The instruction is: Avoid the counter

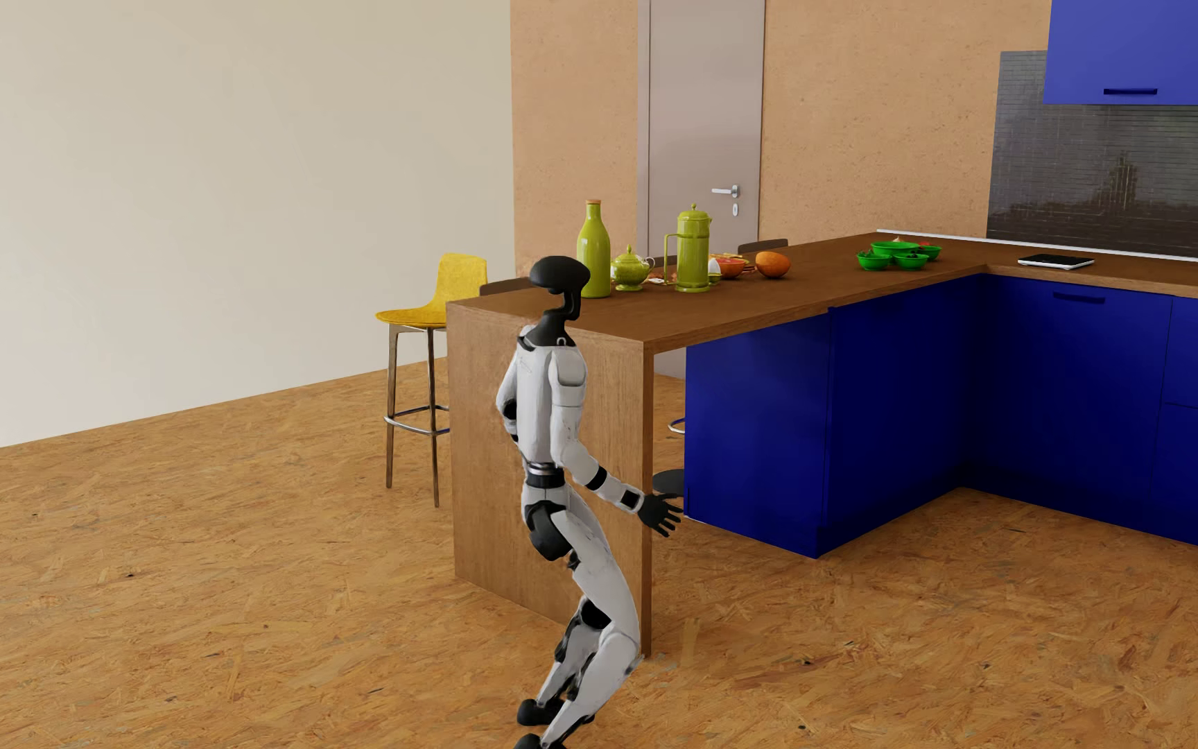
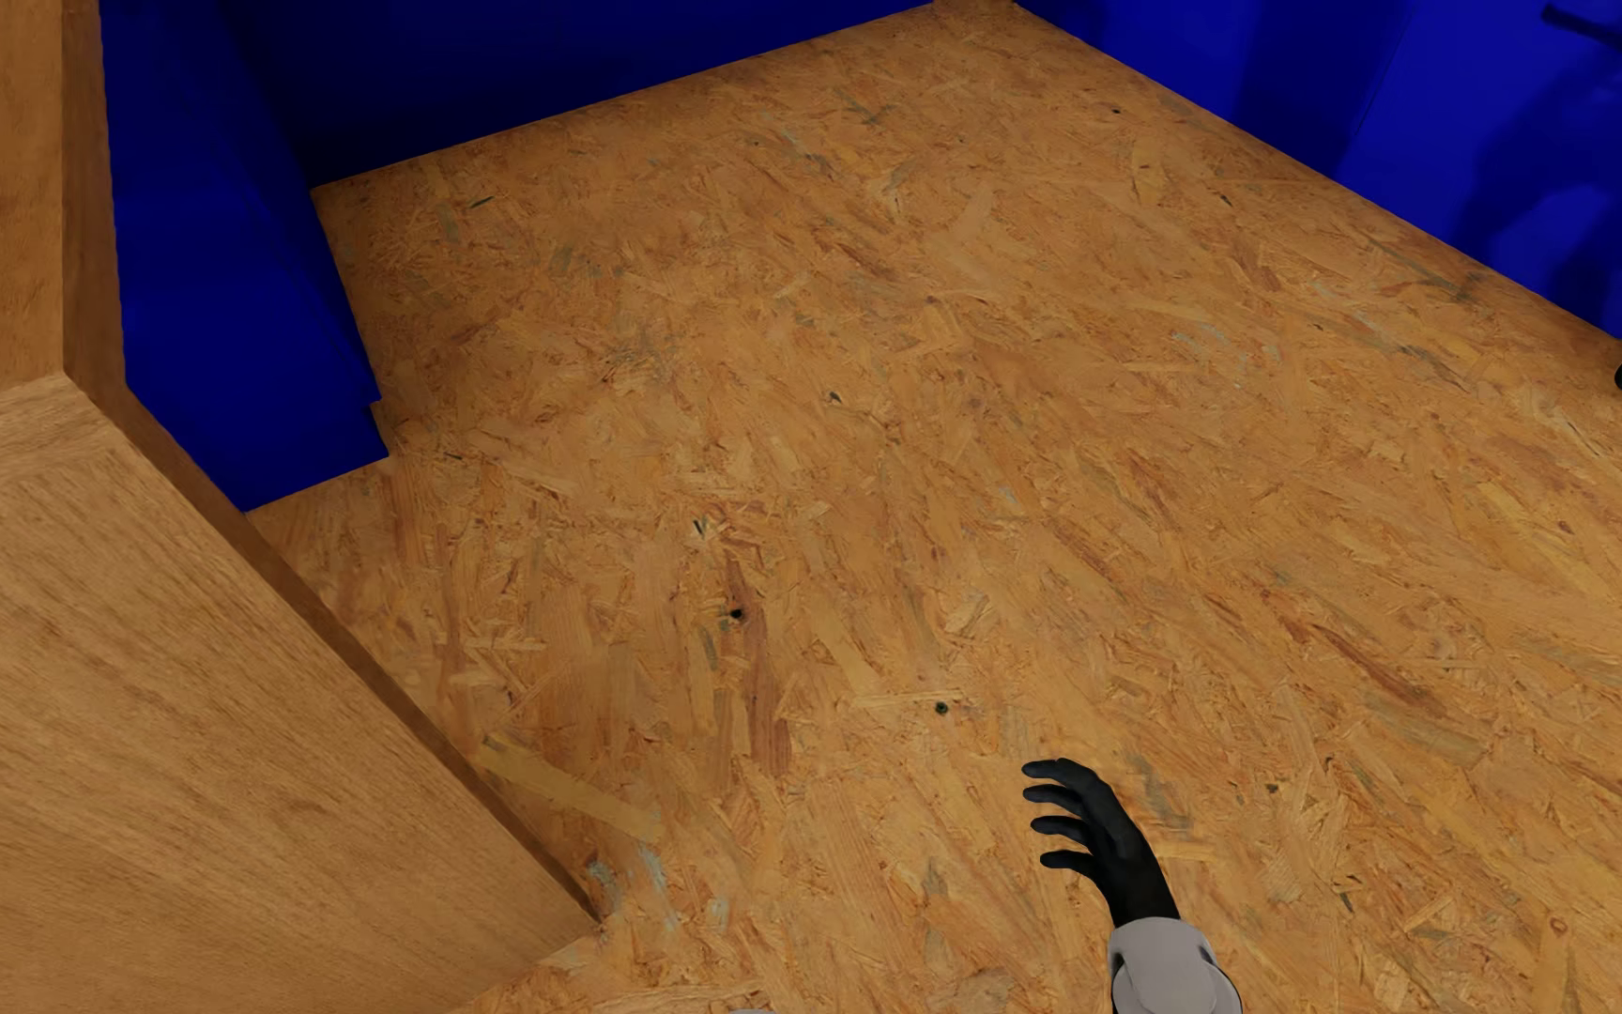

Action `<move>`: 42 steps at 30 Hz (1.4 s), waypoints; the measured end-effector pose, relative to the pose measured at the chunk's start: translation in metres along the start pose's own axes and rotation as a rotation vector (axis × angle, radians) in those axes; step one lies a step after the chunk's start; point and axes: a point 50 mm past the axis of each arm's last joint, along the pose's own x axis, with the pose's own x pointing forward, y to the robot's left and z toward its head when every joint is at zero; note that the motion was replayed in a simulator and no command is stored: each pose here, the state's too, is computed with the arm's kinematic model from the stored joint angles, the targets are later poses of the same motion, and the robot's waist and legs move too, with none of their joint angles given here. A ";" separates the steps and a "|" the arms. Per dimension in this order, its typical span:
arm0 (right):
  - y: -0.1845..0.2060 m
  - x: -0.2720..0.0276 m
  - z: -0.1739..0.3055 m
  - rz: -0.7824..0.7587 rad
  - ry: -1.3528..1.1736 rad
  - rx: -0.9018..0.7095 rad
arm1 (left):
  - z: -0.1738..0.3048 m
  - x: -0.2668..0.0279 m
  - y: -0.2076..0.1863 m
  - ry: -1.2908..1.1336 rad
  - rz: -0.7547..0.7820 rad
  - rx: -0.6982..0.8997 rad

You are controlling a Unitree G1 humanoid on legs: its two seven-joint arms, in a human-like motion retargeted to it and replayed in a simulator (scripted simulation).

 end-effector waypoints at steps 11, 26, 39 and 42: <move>0.000 0.017 0.027 -0.028 -0.015 0.102 | 0.010 0.000 0.001 -0.062 0.010 -0.112; 0.000 -0.001 -0.001 -0.039 0.025 0.013 | 0.007 0.000 0.003 -0.032 0.067 -0.085; -0.055 -0.036 -0.058 -0.138 0.197 -0.056 | 0.076 -0.001 -0.008 -0.209 0.096 -0.123; -0.071 -0.004 -0.014 -0.219 0.102 -0.046 | 0.044 -0.001 0.001 -0.137 0.056 -0.094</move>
